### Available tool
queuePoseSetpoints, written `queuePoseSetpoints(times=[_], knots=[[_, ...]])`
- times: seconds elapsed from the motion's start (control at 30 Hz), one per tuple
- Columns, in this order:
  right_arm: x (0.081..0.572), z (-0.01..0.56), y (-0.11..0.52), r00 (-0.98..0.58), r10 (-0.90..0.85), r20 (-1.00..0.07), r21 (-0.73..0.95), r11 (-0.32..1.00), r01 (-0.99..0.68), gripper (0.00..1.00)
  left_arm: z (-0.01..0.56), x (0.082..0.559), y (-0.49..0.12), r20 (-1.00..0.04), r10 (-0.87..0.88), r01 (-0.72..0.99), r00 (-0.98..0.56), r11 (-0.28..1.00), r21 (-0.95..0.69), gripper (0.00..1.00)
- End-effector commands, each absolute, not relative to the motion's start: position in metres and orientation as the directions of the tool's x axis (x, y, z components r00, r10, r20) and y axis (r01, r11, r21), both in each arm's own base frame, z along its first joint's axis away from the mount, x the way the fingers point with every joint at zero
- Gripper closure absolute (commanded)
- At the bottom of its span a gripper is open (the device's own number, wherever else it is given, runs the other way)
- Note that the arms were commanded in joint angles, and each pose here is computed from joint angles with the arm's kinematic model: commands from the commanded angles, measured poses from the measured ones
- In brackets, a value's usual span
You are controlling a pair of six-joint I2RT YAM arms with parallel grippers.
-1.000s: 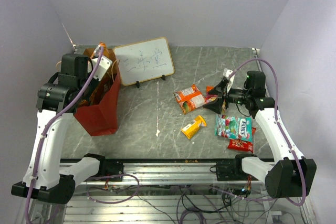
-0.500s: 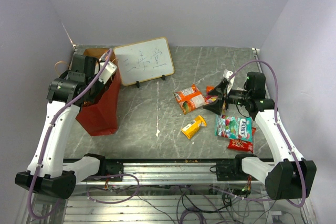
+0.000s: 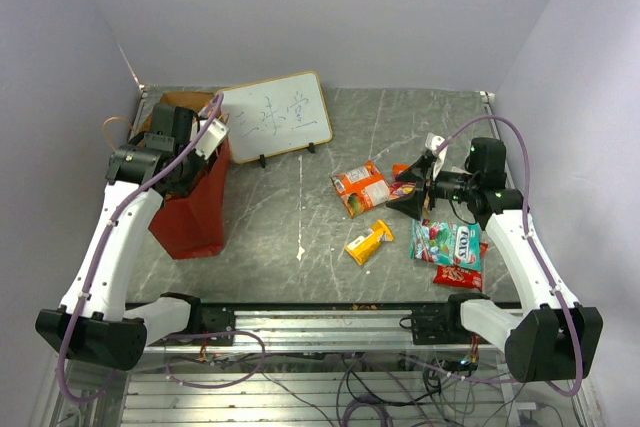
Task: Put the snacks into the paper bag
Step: Place the snack in the paper bag.
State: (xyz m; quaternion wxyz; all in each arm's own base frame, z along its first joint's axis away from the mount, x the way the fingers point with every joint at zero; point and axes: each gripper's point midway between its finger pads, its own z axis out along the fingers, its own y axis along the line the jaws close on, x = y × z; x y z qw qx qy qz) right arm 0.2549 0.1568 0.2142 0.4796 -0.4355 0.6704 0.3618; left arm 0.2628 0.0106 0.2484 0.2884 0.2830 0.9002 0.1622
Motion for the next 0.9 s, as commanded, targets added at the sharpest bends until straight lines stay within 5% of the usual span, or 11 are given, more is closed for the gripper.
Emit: queuePoseSetpoints(times=[0.0,0.63,0.87], knots=[[0.253,0.219,0.156,-0.125,-0.229,-0.965,0.038,0.350,-0.936,0.25,0.257,0.276,0.007,-0.512,0.562,0.358,-0.649,0.820,0.447,0.80],[0.252,0.218,0.156,-0.126,-0.230,-0.965,0.038,0.352,-0.935,0.24,0.266,0.277,0.010,-0.566,0.516,0.292,-0.643,0.848,0.442,0.49],[0.253,0.216,0.155,-0.132,-0.232,-0.964,0.044,0.352,-0.935,0.24,0.282,0.301,0.001,-0.647,0.476,0.268,-0.596,0.877,0.399,0.47]])
